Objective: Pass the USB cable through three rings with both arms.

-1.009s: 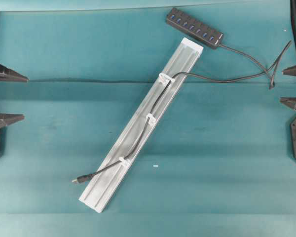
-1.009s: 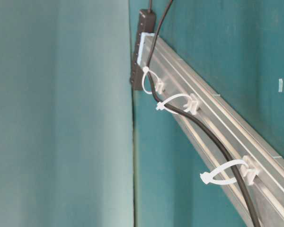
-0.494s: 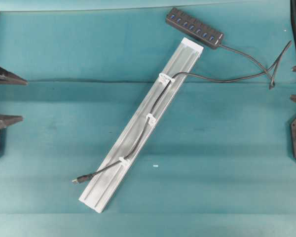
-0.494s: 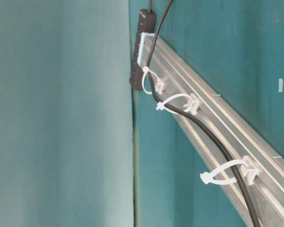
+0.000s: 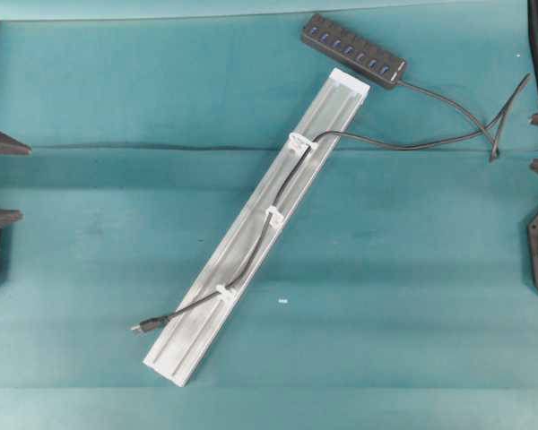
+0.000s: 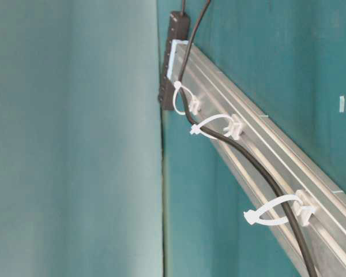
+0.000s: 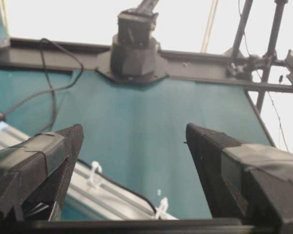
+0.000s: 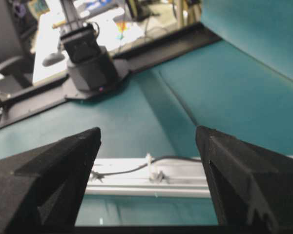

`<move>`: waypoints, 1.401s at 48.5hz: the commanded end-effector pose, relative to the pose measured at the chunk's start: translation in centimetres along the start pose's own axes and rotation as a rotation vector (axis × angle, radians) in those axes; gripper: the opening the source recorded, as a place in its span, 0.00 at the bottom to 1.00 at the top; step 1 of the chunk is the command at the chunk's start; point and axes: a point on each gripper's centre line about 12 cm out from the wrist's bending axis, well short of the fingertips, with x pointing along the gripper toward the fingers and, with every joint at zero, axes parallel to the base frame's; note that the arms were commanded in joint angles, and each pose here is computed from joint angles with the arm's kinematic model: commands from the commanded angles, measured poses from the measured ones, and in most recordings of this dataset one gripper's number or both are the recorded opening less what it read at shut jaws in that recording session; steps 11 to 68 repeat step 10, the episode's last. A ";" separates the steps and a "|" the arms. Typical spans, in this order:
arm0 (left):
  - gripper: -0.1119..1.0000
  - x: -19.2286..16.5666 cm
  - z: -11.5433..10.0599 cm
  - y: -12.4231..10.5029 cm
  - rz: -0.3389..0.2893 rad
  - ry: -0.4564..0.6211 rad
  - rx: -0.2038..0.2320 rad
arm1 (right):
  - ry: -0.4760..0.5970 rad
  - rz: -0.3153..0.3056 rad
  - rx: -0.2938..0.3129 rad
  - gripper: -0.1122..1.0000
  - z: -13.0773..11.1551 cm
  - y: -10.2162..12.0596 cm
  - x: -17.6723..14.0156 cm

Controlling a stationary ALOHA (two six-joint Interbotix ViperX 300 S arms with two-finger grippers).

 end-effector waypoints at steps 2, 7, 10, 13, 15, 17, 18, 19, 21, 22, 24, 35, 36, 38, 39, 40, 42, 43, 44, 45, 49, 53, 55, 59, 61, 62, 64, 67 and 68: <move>0.96 0.0 0.7 0.0 -0.001 -0.029 0.005 | 0.013 -0.012 -0.037 0.86 -0.1 -0.2 0.1; 0.96 0.0 0.8 0.0 -0.001 -0.031 0.011 | 0.003 -0.011 -0.075 0.86 0.1 -0.1 0.0; 0.96 0.0 0.5 0.0 0.000 -0.018 0.008 | -0.018 -0.005 -0.096 0.86 0.4 0.0 -0.2; 0.96 0.0 0.5 0.0 0.000 -0.018 0.008 | -0.018 -0.005 -0.096 0.86 0.4 0.0 -0.2; 0.96 0.0 0.5 0.0 0.000 -0.018 0.008 | -0.018 -0.005 -0.096 0.86 0.4 0.0 -0.2; 0.96 0.0 0.5 0.0 0.000 -0.018 0.008 | -0.018 -0.005 -0.096 0.86 0.4 0.0 -0.2; 0.96 0.0 0.5 0.0 0.000 -0.018 0.008 | -0.018 -0.005 -0.096 0.86 0.4 0.0 -0.2; 0.96 0.0 0.5 0.0 0.000 -0.018 0.008 | -0.018 -0.005 -0.096 0.86 0.4 0.0 -0.2; 0.96 0.0 0.5 0.0 0.000 -0.018 0.008 | -0.018 -0.005 -0.096 0.86 0.4 0.0 -0.2; 0.96 0.0 0.5 0.0 0.000 -0.018 0.008 | -0.018 -0.005 -0.096 0.86 0.4 0.0 -0.2; 0.96 0.0 0.5 0.0 0.000 -0.018 0.008 | -0.018 -0.005 -0.096 0.86 0.4 0.0 -0.2; 0.96 0.0 0.5 0.0 0.000 -0.018 0.008 | -0.018 -0.005 -0.096 0.86 0.4 0.0 -0.2; 0.96 0.0 0.5 0.0 0.000 -0.018 0.008 | -0.018 -0.005 -0.096 0.86 0.4 0.0 -0.2; 0.96 0.0 0.5 0.0 0.000 -0.018 0.008 | -0.018 -0.005 -0.096 0.86 0.4 0.0 -0.2; 0.96 0.0 0.5 0.0 0.000 -0.018 0.008 | -0.018 -0.005 -0.096 0.86 0.4 0.0 -0.2; 0.96 0.0 0.5 0.0 0.000 -0.018 0.008 | -0.018 -0.005 -0.096 0.86 0.4 0.0 -0.2; 0.96 0.0 0.5 0.0 0.000 -0.018 0.008 | -0.018 -0.005 -0.096 0.86 0.4 0.0 -0.2; 0.96 0.0 0.5 0.0 0.000 -0.018 0.008 | -0.018 -0.005 -0.096 0.86 0.4 0.0 -0.2; 0.96 0.0 0.5 0.0 0.000 -0.018 0.008 | -0.018 -0.005 -0.096 0.86 0.4 0.0 -0.2; 0.96 0.0 0.5 0.0 0.000 -0.018 0.008 | -0.018 -0.005 -0.096 0.86 0.4 0.0 -0.2; 0.96 0.0 0.5 0.0 0.000 -0.018 0.008 | -0.018 -0.005 -0.096 0.86 0.4 0.0 -0.2; 0.96 0.0 0.5 0.0 0.000 -0.018 0.008 | -0.018 -0.005 -0.096 0.86 0.4 0.0 -0.2; 0.96 0.0 0.5 0.0 0.000 -0.018 0.008 | -0.018 -0.005 -0.096 0.86 0.4 0.0 -0.2; 0.96 0.0 0.5 0.0 0.000 -0.018 0.008 | -0.018 -0.005 -0.096 0.86 0.4 0.0 -0.2; 0.96 0.0 0.5 0.0 0.000 -0.018 0.008 | -0.018 -0.005 -0.096 0.86 0.4 0.0 -0.2; 0.96 0.0 0.5 0.0 0.000 -0.018 0.008 | -0.018 -0.005 -0.096 0.86 0.4 0.0 -0.2; 0.96 0.0 0.5 0.0 0.000 -0.018 0.008 | -0.018 -0.005 -0.096 0.86 0.4 0.0 -0.2; 0.96 0.0 0.5 0.0 0.000 -0.018 0.008 | -0.018 -0.005 -0.096 0.86 0.4 0.0 -0.2; 0.96 0.0 0.5 0.0 0.000 -0.018 0.008 | -0.018 -0.005 -0.096 0.86 0.4 0.0 -0.2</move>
